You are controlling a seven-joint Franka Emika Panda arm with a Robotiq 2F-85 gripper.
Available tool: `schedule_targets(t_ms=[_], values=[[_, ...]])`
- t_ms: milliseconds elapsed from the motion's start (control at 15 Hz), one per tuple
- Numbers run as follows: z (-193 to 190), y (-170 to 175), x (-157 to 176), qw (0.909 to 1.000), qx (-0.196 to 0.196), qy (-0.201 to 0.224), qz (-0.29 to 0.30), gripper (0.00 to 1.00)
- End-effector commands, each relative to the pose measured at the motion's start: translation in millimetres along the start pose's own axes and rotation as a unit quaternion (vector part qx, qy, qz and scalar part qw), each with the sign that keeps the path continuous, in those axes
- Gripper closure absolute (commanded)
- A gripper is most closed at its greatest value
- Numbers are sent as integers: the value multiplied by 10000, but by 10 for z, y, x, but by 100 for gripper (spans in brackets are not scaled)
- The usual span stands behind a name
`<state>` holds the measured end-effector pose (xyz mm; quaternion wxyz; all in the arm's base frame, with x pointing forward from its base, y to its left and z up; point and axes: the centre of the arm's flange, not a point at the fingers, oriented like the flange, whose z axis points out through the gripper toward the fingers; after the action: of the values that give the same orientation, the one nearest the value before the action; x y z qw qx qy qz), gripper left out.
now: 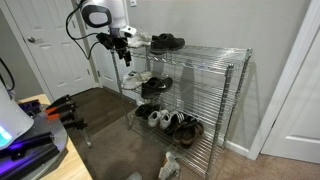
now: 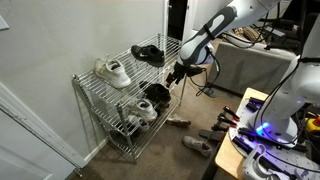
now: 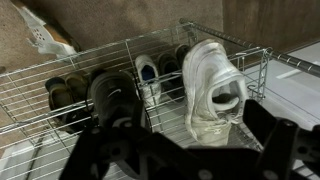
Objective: Remove the white shoe from the middle rack and put it in the middle of the two shoes on the top rack
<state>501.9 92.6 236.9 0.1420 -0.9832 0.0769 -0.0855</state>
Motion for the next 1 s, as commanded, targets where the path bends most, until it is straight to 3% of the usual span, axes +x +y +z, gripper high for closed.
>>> schedule_targets(t_ms=[0, 133, 400, 667, 933], values=[[35, -52, 13, 9998, -35, -101, -145, 0], [236, -224, -70, 9960, -252, -380, -768, 0], [693, -562, -454, 9744, -515, -1028, -1933, 0], [1048, -839, -804, 9390, -530, -1528, -3035, 0], [1291, -1009, -994, 8989, -933, -1297, -4081, 0]])
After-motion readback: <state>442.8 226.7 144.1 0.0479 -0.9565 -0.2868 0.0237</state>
